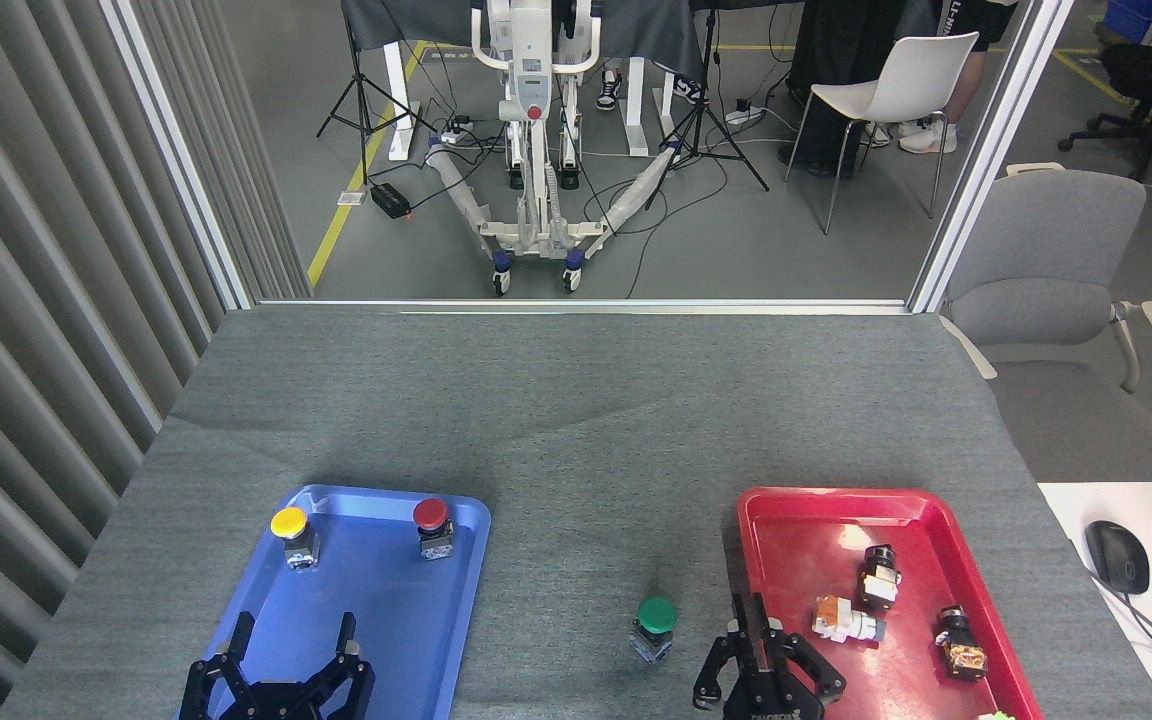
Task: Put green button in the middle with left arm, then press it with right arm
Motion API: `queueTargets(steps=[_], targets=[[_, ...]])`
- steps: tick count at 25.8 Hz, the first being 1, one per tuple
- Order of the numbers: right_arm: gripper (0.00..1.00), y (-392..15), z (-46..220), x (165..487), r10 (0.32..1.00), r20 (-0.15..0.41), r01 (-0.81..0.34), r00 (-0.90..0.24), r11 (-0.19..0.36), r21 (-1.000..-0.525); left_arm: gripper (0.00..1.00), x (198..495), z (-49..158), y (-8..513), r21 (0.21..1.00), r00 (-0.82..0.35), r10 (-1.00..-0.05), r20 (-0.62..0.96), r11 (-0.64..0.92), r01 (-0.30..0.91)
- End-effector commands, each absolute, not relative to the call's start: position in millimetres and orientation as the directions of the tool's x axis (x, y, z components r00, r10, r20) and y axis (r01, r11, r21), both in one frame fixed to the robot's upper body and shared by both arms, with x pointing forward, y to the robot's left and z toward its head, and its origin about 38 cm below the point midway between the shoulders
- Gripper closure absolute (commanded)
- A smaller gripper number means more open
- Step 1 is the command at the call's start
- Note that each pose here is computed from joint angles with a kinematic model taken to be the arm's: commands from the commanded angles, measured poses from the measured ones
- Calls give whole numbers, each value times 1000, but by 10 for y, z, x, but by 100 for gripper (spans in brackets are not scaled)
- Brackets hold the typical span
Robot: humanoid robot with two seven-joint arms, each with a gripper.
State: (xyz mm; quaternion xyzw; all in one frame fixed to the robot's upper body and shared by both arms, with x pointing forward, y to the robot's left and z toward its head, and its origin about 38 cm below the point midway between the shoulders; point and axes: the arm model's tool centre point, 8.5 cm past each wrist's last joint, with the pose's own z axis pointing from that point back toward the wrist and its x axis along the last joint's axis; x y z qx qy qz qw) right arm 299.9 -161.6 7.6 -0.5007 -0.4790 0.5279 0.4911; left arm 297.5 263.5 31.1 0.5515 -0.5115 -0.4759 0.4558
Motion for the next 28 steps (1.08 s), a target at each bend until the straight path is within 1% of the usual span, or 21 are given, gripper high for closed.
queueTargets(steps=[1, 3, 6, 12, 14, 19, 24, 28], targets=[[0, -1918, 44, 2856, 998, -65, -56, 12, -64, -996, 1, 2975, 320, 2614, 990, -2, -999, -46, -45, -134], [0, -2057, 45, 2792, 998, -59, -61, 24, -57, -996, 1, 2976, 325, 2640, 990, 4, -999, -47, -47, -135], [0, -2138, 67, 2729, 999, -37, -61, 32, -35, -998, 1, 2972, 331, 2701, 989, 20, -999, -50, -53, -135], [0, -2261, 127, 2616, 999, -29, -52, 46, -27, -998, 1, 2888, 278, 2829, 993, 56, -998, -34, -40, -115], [0, -2261, 152, 2575, 999, -11, -49, 41, -9, -999, 1, 2888, 285, 2843, 993, 61, -998, -16, -23, -118], [0, -2257, 208, 2570, 999, -6, -39, 44, -4, -999, 1, 2888, 285, 2840, 993, 59, -998, -14, -21, -118], [0, -2253, 207, 2565, 999, 0, -42, 40, 1, -999, 1, 2893, 284, 2844, 993, 57, -998, -14, -20, -116], [0, -2249, 212, 2566, 999, 1, -40, 41, 3, -999, 1, 2903, 260, 2822, 995, 10, -1000, 3, 2, -99]])
